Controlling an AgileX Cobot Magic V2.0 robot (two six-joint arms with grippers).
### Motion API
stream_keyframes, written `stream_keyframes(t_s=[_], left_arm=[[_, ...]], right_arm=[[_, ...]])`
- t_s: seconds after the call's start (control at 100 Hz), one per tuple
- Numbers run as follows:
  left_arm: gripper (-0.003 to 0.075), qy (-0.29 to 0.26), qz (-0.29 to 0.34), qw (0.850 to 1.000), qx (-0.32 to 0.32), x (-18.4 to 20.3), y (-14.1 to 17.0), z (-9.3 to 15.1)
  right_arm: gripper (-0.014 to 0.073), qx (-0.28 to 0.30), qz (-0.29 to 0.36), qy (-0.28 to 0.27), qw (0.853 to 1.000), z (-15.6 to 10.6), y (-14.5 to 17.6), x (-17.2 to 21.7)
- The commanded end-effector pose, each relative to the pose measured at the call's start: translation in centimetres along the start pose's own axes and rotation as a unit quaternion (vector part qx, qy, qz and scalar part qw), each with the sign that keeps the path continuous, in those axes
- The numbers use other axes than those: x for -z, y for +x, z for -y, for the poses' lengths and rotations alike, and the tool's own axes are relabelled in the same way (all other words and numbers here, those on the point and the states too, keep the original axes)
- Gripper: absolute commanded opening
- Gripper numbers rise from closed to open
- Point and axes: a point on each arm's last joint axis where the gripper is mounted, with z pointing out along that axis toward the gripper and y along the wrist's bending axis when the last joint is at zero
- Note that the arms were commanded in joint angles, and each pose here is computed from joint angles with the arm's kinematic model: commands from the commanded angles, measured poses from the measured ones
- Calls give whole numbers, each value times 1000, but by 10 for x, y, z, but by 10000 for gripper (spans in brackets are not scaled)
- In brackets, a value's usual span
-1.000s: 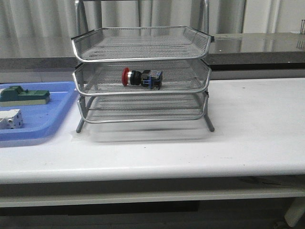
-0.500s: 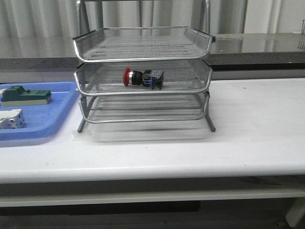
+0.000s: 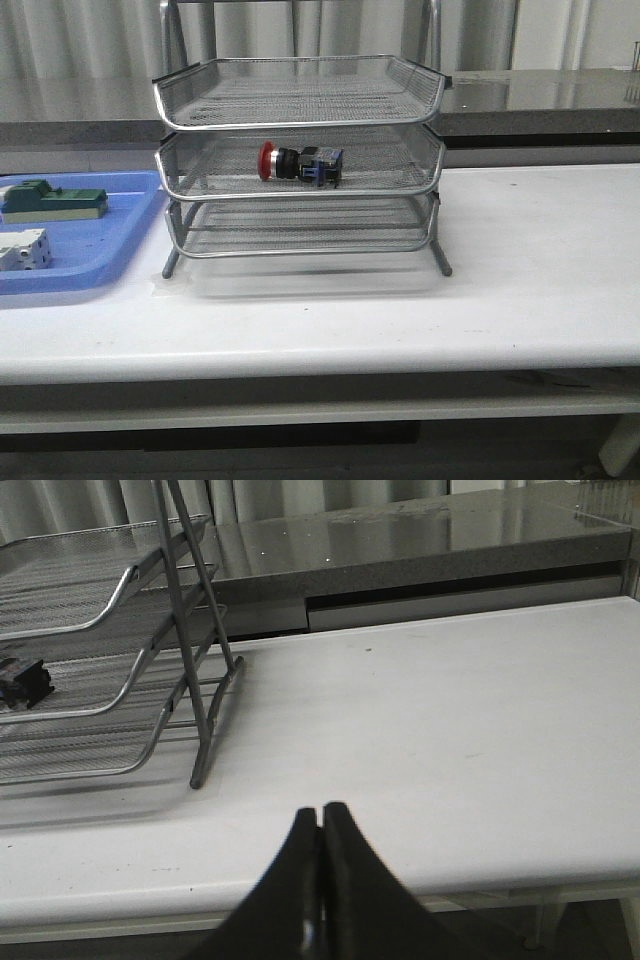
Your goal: Place button on rack with both arms
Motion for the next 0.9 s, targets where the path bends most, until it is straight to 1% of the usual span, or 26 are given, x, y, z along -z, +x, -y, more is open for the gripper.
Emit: stream_keyframes(t_s=[0.0,0.1,0.3,0.48,0.89], left_arm=[[-21,-14,60,998,6,5,-9,-2],[-21,-18,78,997,7,9,-2,-1],[-21,-15,61,998,29,5,12,0],[-21,-15,73,997,33,3,21,0],[-21,-16,81,996,33,3,19,0]], right_arm=[[-57,5,64,-6,998,-2,-15,3],[-57,5,64,-6,998,-2,-15,3],[-57,5,64,-6,998,-2,-15,3],[-57,5,64,-6,998,-2,-15,3],[-57,5,64,-6,998,-2,-15,3]])
